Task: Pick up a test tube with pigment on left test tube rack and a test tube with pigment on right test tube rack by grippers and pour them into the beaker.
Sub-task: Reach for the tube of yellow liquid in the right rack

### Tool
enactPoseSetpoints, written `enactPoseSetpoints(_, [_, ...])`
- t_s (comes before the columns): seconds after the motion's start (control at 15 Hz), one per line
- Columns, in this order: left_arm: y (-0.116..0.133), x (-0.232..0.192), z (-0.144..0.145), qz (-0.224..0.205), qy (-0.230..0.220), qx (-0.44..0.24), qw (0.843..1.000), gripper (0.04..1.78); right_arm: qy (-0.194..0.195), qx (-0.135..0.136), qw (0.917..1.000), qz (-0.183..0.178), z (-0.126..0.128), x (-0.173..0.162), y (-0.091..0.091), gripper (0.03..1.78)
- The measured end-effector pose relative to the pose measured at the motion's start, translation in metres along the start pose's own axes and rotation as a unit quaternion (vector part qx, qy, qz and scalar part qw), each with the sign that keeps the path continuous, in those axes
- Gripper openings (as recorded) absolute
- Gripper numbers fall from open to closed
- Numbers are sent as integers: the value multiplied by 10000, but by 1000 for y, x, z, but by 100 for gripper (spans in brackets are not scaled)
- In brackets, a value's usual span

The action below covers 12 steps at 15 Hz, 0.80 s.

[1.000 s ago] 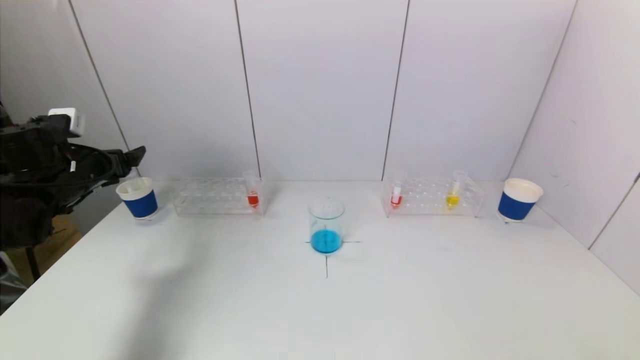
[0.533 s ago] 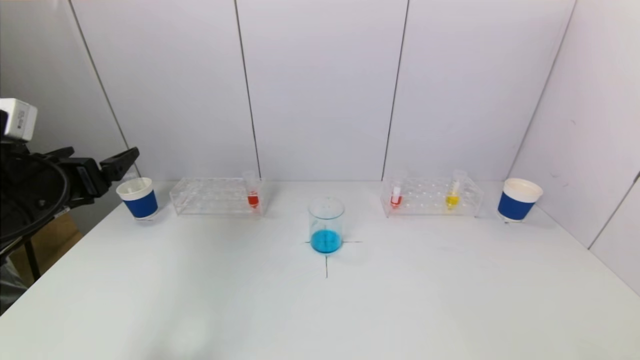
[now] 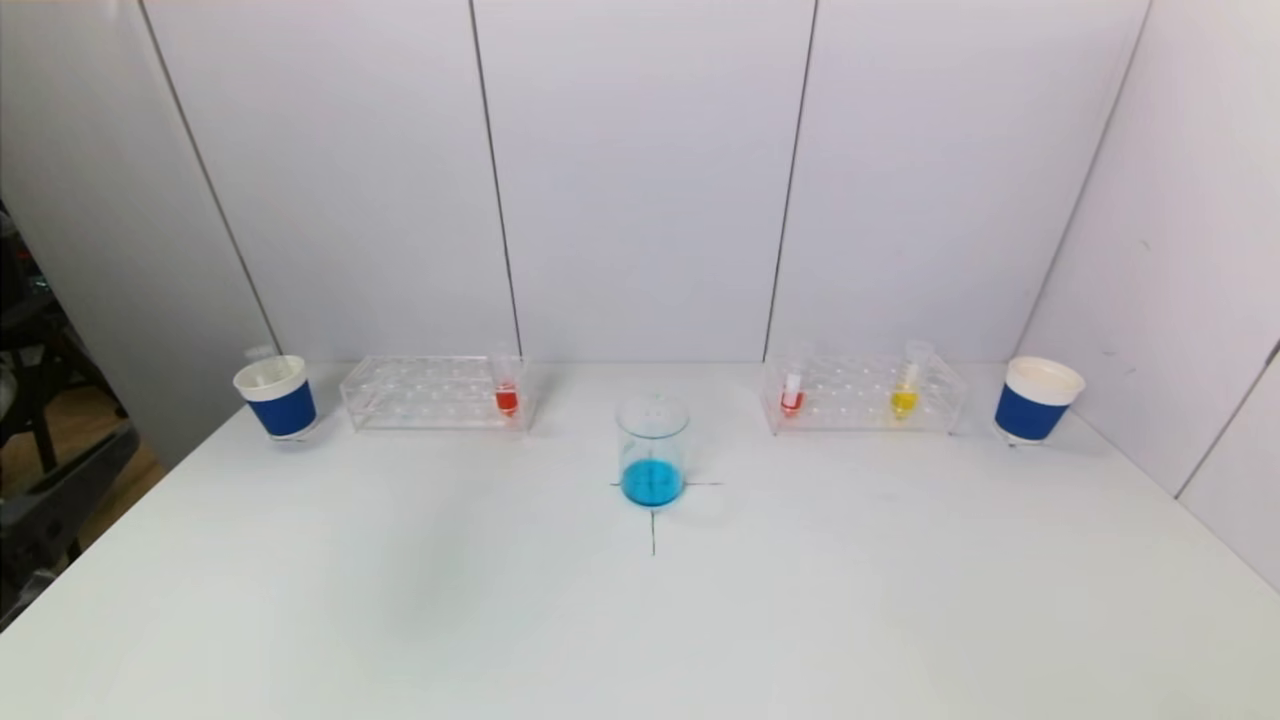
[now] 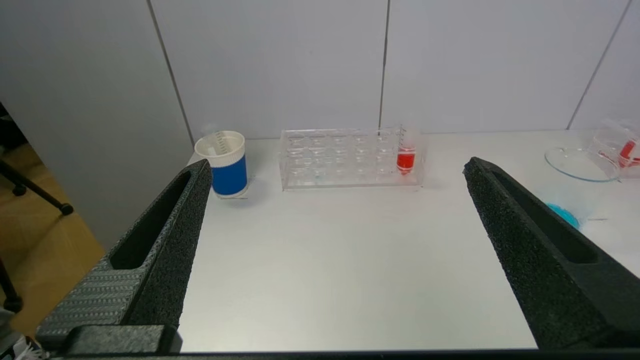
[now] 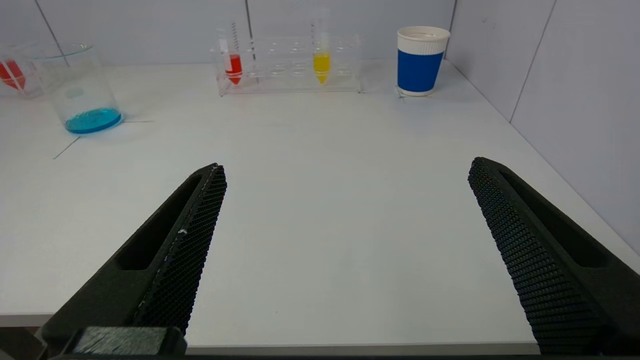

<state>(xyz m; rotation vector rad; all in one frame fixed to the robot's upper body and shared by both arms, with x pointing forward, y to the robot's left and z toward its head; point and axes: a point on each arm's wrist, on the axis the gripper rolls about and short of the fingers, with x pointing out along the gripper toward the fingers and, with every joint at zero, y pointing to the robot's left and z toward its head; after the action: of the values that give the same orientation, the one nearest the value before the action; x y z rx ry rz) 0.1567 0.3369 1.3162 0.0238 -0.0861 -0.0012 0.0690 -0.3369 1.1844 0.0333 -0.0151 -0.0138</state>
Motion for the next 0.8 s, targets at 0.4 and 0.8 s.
enactPoseSetpoints(0.4, [-4, -75, -47, 520, 719, -69, 9960, 176, -2, 0, 10000, -2, 0, 0, 0, 176])
enactPoseSetpoints(0.8, [-7, -90, -67, -16, 856, -134, 9962, 176, 1, 2, 10000, 0, 0, 0, 0, 176])
